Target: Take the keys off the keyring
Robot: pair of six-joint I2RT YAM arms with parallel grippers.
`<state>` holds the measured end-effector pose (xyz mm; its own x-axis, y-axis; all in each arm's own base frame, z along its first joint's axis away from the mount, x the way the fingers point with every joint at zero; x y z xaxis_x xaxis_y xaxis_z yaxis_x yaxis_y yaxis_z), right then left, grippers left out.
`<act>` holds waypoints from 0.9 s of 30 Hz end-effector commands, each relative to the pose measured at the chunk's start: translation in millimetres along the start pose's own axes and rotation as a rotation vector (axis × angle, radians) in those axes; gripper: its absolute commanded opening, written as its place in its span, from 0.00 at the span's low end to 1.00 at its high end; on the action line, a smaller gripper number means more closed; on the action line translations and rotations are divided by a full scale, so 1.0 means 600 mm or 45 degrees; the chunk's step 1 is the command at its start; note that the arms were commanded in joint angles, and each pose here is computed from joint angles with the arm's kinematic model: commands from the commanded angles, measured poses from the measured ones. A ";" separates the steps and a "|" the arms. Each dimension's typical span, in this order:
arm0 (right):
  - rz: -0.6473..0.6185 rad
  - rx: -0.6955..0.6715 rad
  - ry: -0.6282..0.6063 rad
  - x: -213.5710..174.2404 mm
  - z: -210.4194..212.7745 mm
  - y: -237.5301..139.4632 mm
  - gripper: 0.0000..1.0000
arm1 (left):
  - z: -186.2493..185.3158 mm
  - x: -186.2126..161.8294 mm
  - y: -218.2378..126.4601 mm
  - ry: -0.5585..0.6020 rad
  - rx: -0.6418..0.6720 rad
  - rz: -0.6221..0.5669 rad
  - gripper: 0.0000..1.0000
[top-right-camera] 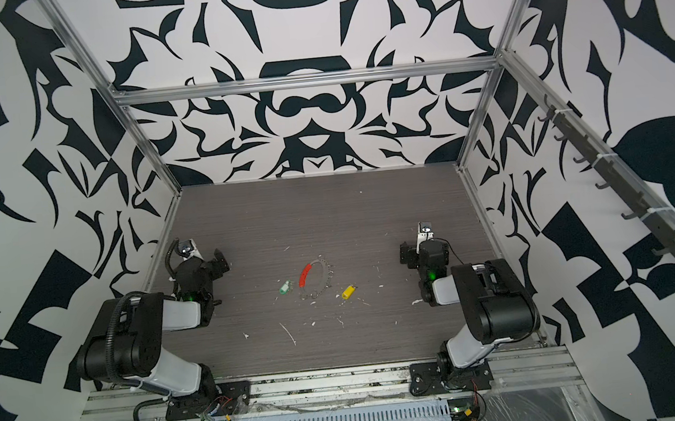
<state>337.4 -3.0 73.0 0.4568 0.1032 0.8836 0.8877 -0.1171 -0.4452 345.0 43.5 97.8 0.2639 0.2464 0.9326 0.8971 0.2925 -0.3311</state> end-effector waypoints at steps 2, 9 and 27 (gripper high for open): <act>-0.110 0.003 0.015 0.039 0.000 -0.001 1.00 | -0.003 0.015 0.006 -0.010 -0.006 -0.036 0.99; -0.113 0.015 0.001 0.042 0.004 0.000 1.00 | -0.003 0.015 0.005 -0.011 -0.007 -0.037 0.99; -0.108 0.024 -0.012 0.041 0.006 0.002 1.00 | -0.003 0.016 0.004 -0.012 -0.008 -0.042 0.99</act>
<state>338.7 0.4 75.0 0.4453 0.1087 0.8887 0.8945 -0.0983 -0.4362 345.0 43.5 97.9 0.2635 0.2464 0.9327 0.8972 0.2925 -0.3308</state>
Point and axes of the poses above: each gripper's point midway between its finger pads, its own y axis out along the fingers, its own z axis along the line the jaws close on, x = y × z, the point moved 4 cm from there along -y, back along the fingers, and after that the axes turned 7 degrees about -y, right-handed, at the moved point
